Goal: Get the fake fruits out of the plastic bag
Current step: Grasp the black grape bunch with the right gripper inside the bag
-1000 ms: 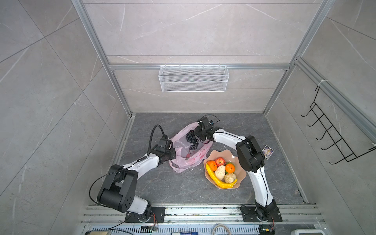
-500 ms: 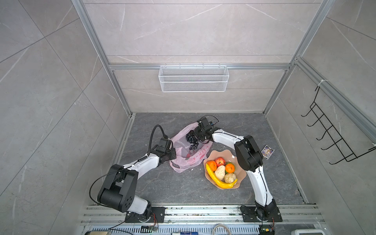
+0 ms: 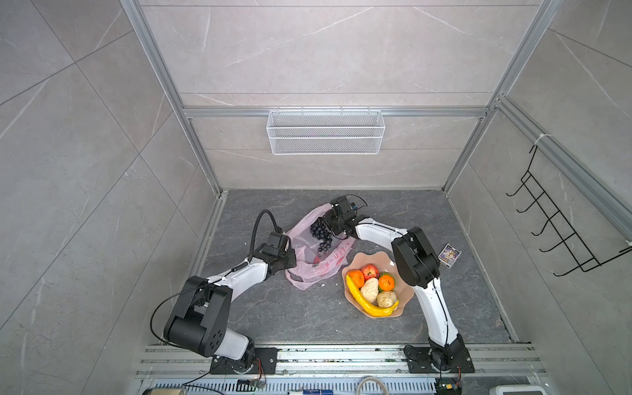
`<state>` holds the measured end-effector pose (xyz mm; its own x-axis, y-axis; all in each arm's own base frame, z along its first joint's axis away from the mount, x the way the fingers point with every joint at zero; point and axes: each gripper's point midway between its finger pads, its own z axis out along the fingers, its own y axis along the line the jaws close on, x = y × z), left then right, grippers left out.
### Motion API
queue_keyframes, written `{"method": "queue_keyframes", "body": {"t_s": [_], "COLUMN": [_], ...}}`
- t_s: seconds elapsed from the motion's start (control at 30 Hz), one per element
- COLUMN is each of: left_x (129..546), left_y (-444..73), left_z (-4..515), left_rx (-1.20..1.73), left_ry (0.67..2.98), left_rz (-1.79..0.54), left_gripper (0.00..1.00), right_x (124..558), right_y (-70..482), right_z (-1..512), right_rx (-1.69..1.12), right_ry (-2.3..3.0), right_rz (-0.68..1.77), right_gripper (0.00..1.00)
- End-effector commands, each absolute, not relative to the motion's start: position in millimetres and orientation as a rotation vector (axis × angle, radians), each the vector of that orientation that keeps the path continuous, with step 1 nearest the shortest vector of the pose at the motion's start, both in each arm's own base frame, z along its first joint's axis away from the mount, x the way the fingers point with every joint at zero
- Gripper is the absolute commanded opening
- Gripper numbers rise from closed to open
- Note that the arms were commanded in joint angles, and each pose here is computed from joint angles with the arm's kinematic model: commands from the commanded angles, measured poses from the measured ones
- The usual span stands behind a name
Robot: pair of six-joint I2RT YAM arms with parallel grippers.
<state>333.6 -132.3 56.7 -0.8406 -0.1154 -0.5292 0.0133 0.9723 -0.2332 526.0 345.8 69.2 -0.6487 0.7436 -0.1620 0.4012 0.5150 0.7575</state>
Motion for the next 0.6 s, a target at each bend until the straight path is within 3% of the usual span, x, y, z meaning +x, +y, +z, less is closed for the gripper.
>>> {"method": "queue_keyframes", "body": {"t_s": [0.0,0.27,0.57], "left_x": [339.9,340.1,340.5], "left_y": [-138.0,-138.4,-137.7], "left_z": [65.8,65.5,64.7], "left_rx": [-0.041,-0.04,-0.04], "left_ry": [2.52,2.521,2.522], "left_rz": [-0.328,-0.327,-0.32], "left_gripper": [0.02,0.02,0.02], "right_x": [525.9,527.1,526.3], "right_y": [350.4,355.3,357.5], "right_z": [67.2,62.3,85.9], "right_rx": [0.934,0.92,0.826], "right_ry": [2.27,2.274,2.256], "right_rz": [1.002,1.025,1.015], "right_gripper": [0.12,0.11,0.0]}}
